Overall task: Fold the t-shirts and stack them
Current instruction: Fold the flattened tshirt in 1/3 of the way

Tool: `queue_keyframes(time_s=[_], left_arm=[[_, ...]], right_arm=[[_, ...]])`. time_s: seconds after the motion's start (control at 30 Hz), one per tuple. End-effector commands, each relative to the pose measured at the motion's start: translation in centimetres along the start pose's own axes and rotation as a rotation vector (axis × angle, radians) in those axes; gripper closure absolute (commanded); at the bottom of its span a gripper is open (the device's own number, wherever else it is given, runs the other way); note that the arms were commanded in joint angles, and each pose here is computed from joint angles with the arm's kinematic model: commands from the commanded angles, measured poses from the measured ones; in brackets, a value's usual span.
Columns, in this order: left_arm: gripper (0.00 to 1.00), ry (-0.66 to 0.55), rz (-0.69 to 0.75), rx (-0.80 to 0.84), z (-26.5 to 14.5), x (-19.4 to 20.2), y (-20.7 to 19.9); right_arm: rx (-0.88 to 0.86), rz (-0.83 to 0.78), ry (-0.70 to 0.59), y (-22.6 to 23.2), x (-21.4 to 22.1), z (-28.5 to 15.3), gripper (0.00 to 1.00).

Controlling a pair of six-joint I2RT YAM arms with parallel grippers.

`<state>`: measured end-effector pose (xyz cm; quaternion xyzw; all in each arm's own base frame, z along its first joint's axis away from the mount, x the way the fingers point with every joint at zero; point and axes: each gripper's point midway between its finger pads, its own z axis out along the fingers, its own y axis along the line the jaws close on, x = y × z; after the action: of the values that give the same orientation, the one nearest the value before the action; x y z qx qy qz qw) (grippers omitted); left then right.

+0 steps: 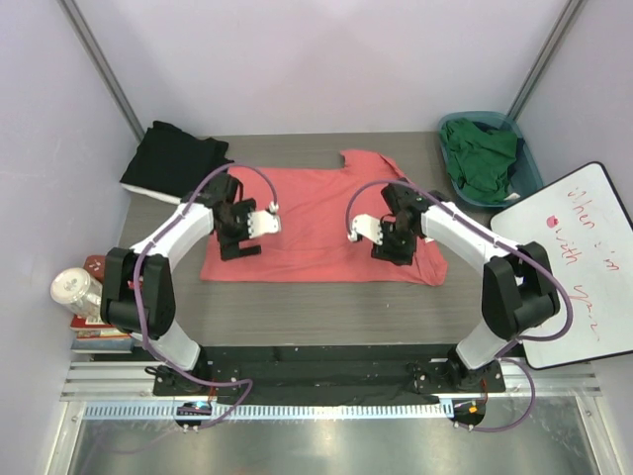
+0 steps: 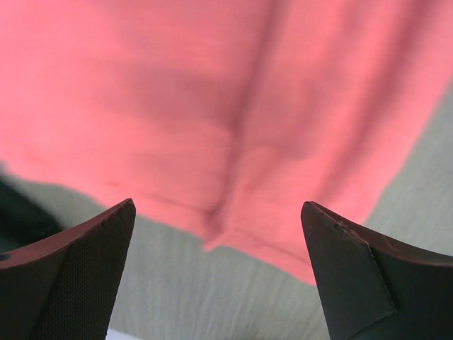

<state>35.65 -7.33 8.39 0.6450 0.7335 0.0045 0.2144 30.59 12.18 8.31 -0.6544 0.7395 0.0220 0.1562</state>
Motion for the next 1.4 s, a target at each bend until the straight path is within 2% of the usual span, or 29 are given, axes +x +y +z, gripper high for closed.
queue_keyframes(time_s=[0.0, 0.17, 0.3, 0.37, 0.8, 0.93, 1.03, 1.13, 1.23, 1.33, 1.37], left_arm=[[0.00, 0.051, 0.168, 0.093, 1.1, 1.2, -3.9], [0.00, 0.117, 0.213, 0.083, 3.4, 2.8, -4.5], [0.00, 0.157, 0.183, 0.014, 3.7, 3.0, -2.0], [0.00, 0.134, 0.175, 0.011, 3.1, 2.3, -1.5], [0.00, 0.112, 0.206, 0.151, 2.6, 3.0, -5.9], [0.01, 0.120, 0.217, 0.188, 3.3, 3.6, -6.8], [0.09, 0.128, 0.209, 0.216, 3.9, 3.9, -7.3], [0.11, 0.140, 0.208, 0.219, 4.4, 4.1, -7.1], [0.19, 0.152, 0.206, 0.233, 4.6, 4.3, -7.1], [0.57, 0.147, 0.209, 0.273, 4.2, 4.3, -7.8], [0.85, 0.146, 0.212, 0.282, 4.0, 4.3, -8.1]], right_arm=[[-0.140, -0.013, 0.055, 4.0, 2.2, 1.1, 0.46], [-0.144, 0.002, 0.082, 4.7, 3.5, 3.5, 0.48], [-0.120, 0.007, 0.072, 3.8, 3.0, 3.7, 0.49], [-0.122, 0.002, 0.069, 3.7, 2.9, 3.5, 0.49], [-0.133, -0.026, 0.069, 4.1, 3.1, 3.4, 0.44], [-0.157, -0.027, 0.095, 4.4, 3.7, 4.6, 0.49], [-0.180, -0.021, 0.093, 4.6, 3.7, 5.4, 0.55], [-0.196, -0.017, 0.097, 4.8, 3.7, 6.0, 0.59], [-0.207, -0.012, 0.102, 5.0, 3.9, 6.2, 0.71], [-0.221, -0.016, 0.106, 5.4, 4.1, 5.8, 0.88], [-0.218, -0.018, 0.102, 5.5, 4.0, 5.5, 0.94]])
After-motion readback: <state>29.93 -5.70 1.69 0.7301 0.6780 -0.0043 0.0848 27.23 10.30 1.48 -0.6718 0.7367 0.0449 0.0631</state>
